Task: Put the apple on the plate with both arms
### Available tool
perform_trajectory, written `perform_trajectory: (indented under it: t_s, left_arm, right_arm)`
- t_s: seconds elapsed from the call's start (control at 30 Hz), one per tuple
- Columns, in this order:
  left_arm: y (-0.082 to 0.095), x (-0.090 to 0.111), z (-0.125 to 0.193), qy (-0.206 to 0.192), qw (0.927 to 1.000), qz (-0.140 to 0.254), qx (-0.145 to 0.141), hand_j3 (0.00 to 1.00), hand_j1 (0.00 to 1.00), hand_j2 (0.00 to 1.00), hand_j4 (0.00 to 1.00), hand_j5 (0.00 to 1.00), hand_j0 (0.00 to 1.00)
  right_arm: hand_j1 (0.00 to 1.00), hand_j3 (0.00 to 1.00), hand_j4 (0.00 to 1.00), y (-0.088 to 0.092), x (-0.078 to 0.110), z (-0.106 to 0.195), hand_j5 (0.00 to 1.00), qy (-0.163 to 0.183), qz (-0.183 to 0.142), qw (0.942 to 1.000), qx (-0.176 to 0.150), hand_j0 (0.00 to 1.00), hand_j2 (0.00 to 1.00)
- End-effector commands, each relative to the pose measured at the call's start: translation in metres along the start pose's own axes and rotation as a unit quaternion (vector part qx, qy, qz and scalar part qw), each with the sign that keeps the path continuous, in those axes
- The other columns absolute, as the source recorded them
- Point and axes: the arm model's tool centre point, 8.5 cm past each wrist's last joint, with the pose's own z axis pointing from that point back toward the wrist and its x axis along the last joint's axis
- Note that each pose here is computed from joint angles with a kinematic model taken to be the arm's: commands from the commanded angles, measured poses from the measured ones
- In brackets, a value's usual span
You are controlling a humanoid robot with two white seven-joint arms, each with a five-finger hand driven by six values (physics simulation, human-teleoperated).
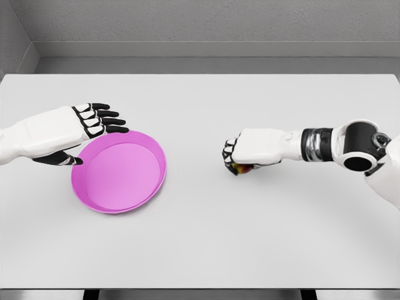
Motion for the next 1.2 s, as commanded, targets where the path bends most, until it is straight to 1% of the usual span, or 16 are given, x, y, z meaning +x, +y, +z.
perform_trajectory:
  t_s: [0.0, 0.23, 0.37, 0.5, 0.57, 0.6, 0.7, 0.8, 0.87, 0.9, 0.93, 0.97, 1.0, 1.03, 1.17]
  left_arm:
    - [0.001, 0.0, 0.0, 0.0, 1.0, 0.002, 0.002, 1.0, 1.0, 1.0, 1.0, 1.0, 1.0]
    - [0.0, 0.0, 0.0, 0.001, 1.0, 0.003, 0.001, 1.0, 1.0, 1.0, 1.0, 1.0, 1.0]
    - [0.001, 0.0, 0.0, 0.0, 1.0, 0.002, 0.002, 1.0, 1.0, 1.0, 1.0, 1.0, 1.0]
    - [0.001, 0.0, 0.0, 0.0, 1.0, 0.002, 0.002, 1.0, 1.0, 1.0, 1.0, 1.0, 1.0]
    - [0.0, 0.0, 0.0, 0.001, 1.0, 0.003, 0.002, 1.0, 1.0, 1.0, 1.0, 1.0, 1.0]
    - [0.0, 0.0, 0.0, 0.001, 1.0, 0.003, 0.002, 1.0, 1.0, 1.0, 1.0, 1.0, 1.0]
    - [0.0, 0.0, 0.0, 0.001, 1.0, 0.003, 0.002, 1.0, 1.0, 1.0, 1.0, 1.0, 1.0]
    - [0.0, 0.0, 0.0, 0.001, 1.0, 0.003, 0.002, 1.0, 1.0, 1.0, 1.0, 1.0, 1.0]
    - [0.0, 0.0, 0.0, 0.001, 1.0, 0.003, 0.002, 1.0, 1.0, 1.0, 1.0, 1.0, 1.0]
    - [0.001, -0.001, 0.0, 0.001, 1.0, 0.002, 0.002, 1.0, 1.0, 1.0, 1.0, 1.0, 1.0]
    - [0.001, -0.001, 0.0, 0.001, 1.0, 0.002, 0.002, 1.0, 1.0, 1.0, 1.0, 1.0, 1.0]
    - [0.001, -0.001, 0.0, 0.001, 1.0, 0.002, 0.002, 1.0, 1.0, 1.0, 1.0, 1.0, 1.0]
    - [0.001, -0.001, 0.0, 0.001, 1.0, 0.002, 0.002, 1.0, 1.0, 1.0, 1.0, 1.0, 1.0]
    - [0.001, -0.001, 0.0, 0.001, 1.0, 0.002, 0.002, 1.0, 1.0, 1.0, 1.0, 1.0, 1.0]
    - [0.001, -0.001, 0.0, 0.001, 1.0, 0.002, 0.002, 1.0, 1.0, 1.0, 1.0, 1.0, 1.0]
  right_arm:
    - [0.29, 0.29, 0.29, -0.003, 0.006, -0.007, 0.29, -0.009, 0.002, 0.9999, -0.005, 0.29, 0.29]
    - [0.29, 0.29, 0.29, -0.01, 0.014, -0.021, 0.29, -0.025, 0.005, 0.9996, -0.014, 0.29, 0.29]
    - [0.29, 0.29, 0.29, -0.002, 0.016, -0.025, 0.29, -0.029, 0.003, 0.9996, -0.002, 0.29, 0.29]
    - [0.29, 0.29, 0.29, 0.0, 0.02, -0.031, 0.29, -0.035, 0.002, 0.9994, -0.001, 0.29, 0.29]
    - [0.29, 0.29, 0.29, 0.004, 0.016, -0.032, 0.29, -0.031, -0.006, 0.9995, 0.003, 0.29, 0.29]
    - [0.3, 0.3, 0.3, 0.006, 0.017, -0.033, 0.3, -0.032, -0.004, 0.9995, 0.009, 0.3, 0.3]
    - [0.31, 0.31, 0.31, 0.007, 0.016, -0.033, 0.31, -0.031, -0.005, 0.9995, 0.01, 0.31, 0.31]
    - [0.32, 0.32, 0.32, 0.012, 0.011, -0.038, 0.32, -0.026, -0.018, 0.9994, 0.013, 0.32, 0.32]
    - [0.33, 0.33, 0.33, 0.011, 0.011, -0.038, 0.33, -0.027, -0.016, 0.9994, 0.012, 0.33, 0.33]
    - [0.38, 0.38, 0.38, 0.012, 0.011, -0.038, 0.38, -0.026, -0.016, 0.9994, 0.013, 0.38, 0.38]
    - [0.55, 0.55, 0.55, 0.012, 0.011, -0.038, 0.55, -0.026, -0.015, 0.9995, 0.014, 0.55, 0.55]
    - [0.78, 0.78, 0.78, 0.012, 0.011, -0.039, 0.78, -0.026, -0.015, 0.9995, 0.014, 0.78, 0.78]
    - [0.93, 0.93, 0.93, 0.011, 0.012, -0.04, 0.93, -0.027, -0.015, 0.9994, 0.012, 0.93, 0.93]
    - [0.99, 0.99, 0.99, 0.01, 0.014, -0.042, 0.99, -0.03, -0.015, 0.9994, 0.01, 0.99, 0.99]
    - [0.99, 0.99, 0.99, 0.01, 0.014, -0.043, 0.99, -0.031, -0.016, 0.9994, 0.009, 0.99, 0.99]
